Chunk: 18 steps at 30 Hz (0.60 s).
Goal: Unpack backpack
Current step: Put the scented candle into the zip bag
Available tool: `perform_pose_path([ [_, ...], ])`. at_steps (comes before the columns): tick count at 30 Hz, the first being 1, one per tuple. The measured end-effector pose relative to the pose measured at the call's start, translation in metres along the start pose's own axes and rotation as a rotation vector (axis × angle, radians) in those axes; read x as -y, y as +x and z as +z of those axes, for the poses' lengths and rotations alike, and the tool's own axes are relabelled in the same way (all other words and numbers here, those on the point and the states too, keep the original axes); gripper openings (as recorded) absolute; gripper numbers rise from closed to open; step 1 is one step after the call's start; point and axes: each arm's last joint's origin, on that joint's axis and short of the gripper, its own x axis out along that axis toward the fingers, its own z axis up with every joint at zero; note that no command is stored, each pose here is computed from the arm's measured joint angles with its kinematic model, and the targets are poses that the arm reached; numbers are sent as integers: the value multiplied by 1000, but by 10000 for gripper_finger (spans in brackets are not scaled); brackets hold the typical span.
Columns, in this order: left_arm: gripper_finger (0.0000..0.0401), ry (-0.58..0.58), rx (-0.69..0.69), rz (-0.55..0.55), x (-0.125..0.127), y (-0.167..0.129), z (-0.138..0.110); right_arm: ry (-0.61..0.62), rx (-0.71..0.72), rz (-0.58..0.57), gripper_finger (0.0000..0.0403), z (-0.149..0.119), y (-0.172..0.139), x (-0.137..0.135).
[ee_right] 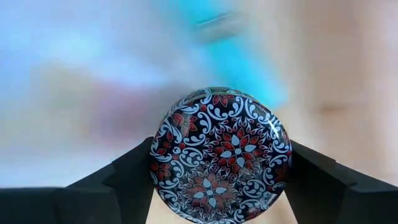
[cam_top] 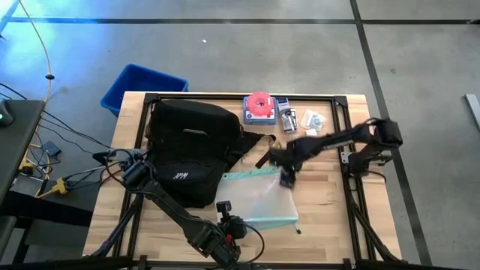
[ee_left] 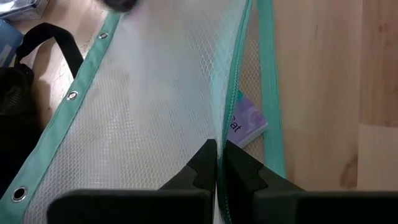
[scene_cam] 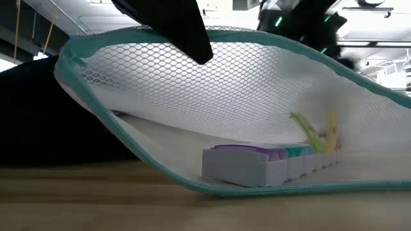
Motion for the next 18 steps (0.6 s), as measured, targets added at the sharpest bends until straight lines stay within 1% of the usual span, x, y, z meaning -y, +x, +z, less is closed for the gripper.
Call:
perform_pose_path([
  [3,0,-5,4,-2,1,-2,-1,-72,-5,74,268,-17,-9,-45],
  [7,0,-38,7,1,1,-2,-1,-140,31,142,267,-48,-27,-110],
  [9,0,-54,6,8,0,0,0,-161,98,193,267,-63,-37,-141],
  [11,0,-76,13,22,-3,3,3,-181,200,269,267,-72,-42,-170],
  [13,0,-98,20,43,-7,7,6,-209,322,326,267,-75,-41,-192],
  [15,0,-99,26,71,-14,13,10,-258,411,373,267,-74,-38,-209],
  [17,0,-105,24,94,-22,20,16,-310,457,378,267,-71,-32,-219],
  [18,0,-119,22,97,-26,23,19,-328,467,356,267,-67,-27,-220],
])
